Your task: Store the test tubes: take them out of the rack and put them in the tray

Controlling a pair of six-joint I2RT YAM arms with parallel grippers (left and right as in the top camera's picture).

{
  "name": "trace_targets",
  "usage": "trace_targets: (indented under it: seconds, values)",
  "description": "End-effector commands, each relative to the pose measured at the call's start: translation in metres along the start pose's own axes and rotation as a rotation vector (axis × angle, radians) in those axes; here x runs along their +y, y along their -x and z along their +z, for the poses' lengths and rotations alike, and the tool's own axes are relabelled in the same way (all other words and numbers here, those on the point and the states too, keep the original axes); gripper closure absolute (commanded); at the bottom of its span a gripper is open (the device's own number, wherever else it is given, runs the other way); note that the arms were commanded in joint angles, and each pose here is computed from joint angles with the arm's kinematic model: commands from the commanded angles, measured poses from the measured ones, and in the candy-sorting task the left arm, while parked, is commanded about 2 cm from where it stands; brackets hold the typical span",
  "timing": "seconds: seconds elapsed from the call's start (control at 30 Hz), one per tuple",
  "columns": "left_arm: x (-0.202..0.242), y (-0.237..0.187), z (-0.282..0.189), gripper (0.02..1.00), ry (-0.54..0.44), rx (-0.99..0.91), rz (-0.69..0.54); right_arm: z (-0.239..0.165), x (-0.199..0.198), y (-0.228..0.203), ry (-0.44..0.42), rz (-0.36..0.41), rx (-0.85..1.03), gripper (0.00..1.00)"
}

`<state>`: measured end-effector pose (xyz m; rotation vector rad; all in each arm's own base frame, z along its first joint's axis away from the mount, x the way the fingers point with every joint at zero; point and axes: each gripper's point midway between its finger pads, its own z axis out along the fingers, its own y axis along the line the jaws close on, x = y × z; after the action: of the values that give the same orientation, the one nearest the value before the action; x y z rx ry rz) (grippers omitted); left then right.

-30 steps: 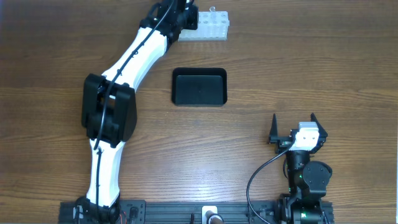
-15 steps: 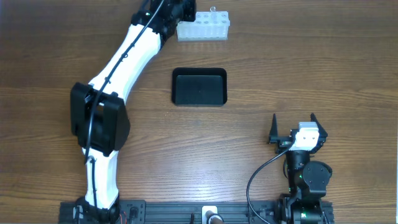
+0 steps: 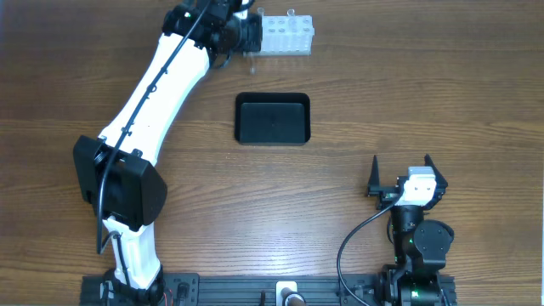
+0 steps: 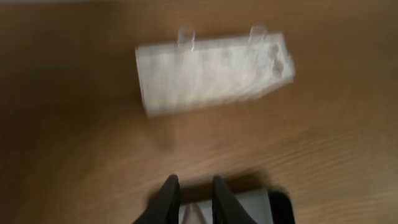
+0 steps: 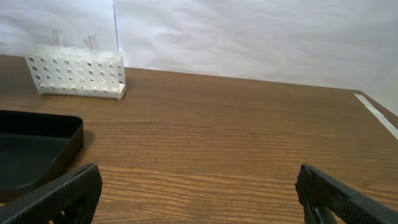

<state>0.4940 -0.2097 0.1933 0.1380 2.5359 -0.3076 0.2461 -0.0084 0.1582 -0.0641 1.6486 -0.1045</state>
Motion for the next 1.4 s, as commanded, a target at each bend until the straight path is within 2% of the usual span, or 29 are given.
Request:
trace_targets:
  seconds: [0.03,0.37,0.6,1.0,1.4]
  values:
    - [-0.013,-0.013,-0.022,0.888,-0.067,0.071,-0.087,0.000,0.004,-0.001,0.017,0.002,-0.005,0.007]
    - [-0.005,-0.072,-0.020,0.917,-0.020,0.333,-0.159,0.000,0.004,-0.001,0.017,0.002,-0.005,0.009]
    - [-0.001,-0.084,-0.011,0.919,0.025,0.448,-0.166,0.000,0.004,-0.001,0.017,0.002,-0.005,0.007]
    - [0.010,-0.101,0.028,0.919,0.106,0.523,-0.143,0.000,0.004,-0.001,0.017,0.002,-0.005,0.009]
    - [0.002,-0.118,0.056,0.890,0.115,0.562,-0.091,0.000,0.004,-0.001,0.017,0.002,-0.005,0.009]
